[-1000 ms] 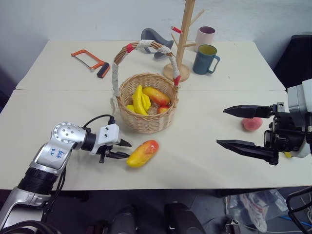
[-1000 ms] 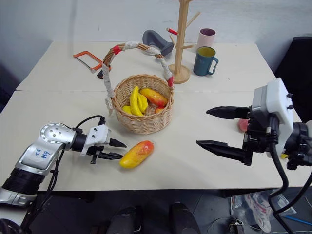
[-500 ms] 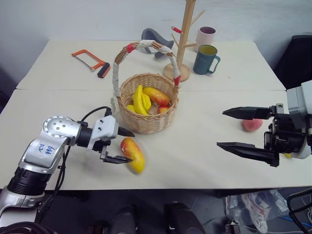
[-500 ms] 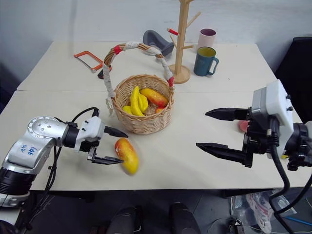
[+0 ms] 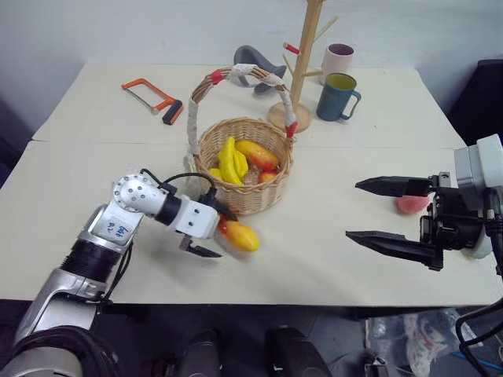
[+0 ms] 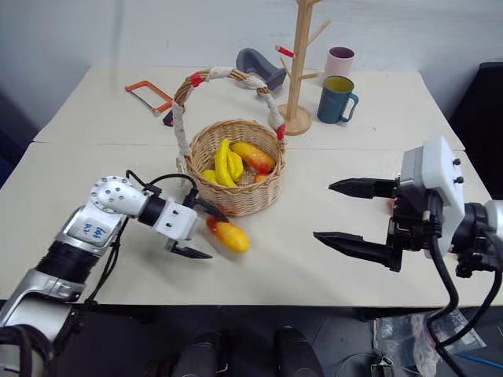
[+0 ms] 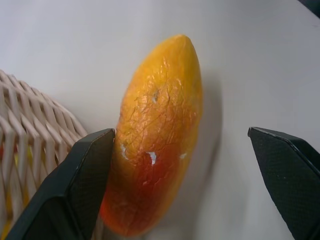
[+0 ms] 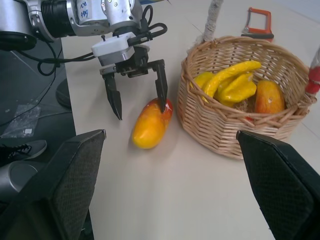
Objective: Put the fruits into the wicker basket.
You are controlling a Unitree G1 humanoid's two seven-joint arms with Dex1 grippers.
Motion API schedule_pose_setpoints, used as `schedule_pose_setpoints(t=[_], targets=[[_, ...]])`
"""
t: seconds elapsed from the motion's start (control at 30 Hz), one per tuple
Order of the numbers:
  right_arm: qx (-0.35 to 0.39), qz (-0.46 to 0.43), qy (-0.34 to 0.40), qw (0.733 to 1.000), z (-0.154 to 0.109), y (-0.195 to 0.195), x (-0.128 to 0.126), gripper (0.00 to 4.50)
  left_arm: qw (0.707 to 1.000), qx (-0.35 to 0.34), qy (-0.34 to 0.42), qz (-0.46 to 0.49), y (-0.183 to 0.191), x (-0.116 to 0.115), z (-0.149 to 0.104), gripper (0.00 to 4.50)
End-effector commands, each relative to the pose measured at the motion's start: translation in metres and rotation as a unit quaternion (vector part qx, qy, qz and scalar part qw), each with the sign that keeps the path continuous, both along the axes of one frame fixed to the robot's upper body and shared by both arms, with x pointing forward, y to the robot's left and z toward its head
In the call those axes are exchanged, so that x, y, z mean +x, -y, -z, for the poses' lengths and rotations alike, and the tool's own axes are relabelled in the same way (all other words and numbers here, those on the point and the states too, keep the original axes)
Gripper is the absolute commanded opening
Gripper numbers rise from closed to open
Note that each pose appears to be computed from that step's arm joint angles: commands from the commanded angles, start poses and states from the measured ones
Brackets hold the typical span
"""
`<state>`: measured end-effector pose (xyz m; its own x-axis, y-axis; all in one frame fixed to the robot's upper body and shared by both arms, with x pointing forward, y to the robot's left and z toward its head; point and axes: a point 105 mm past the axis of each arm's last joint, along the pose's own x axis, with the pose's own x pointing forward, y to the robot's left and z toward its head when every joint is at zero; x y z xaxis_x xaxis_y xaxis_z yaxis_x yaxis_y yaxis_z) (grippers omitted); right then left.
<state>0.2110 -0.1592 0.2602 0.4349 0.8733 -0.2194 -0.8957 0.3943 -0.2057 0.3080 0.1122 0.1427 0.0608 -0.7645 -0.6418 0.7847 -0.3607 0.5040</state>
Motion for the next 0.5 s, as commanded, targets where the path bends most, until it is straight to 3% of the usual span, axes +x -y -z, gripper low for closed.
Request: schedule_pose_setpoints(t=[0.03, 0.23, 0.5], targets=[[0.003, -0.001, 0.03, 1.0, -0.0075, -0.0012, -0.0052, 4.35, 1.0, 0.0, 0.011, -0.003, 0.0007, 0.003, 0.001, 4.48], [0.004, 0.0, 0.031, 1.0, -0.0066, -0.0019, -0.0066, 4.35, 1.0, -0.013, 0.016, -0.016, 0.0062, 0.0076, 0.0038, 4.48], [0.001, -0.003, 0.032, 0.999, -0.008, -0.0011, -0.0056, 4.35, 0.999, -0.01, 0.017, -0.027, 0.0044, 0.009, 0.0055, 2.22]])
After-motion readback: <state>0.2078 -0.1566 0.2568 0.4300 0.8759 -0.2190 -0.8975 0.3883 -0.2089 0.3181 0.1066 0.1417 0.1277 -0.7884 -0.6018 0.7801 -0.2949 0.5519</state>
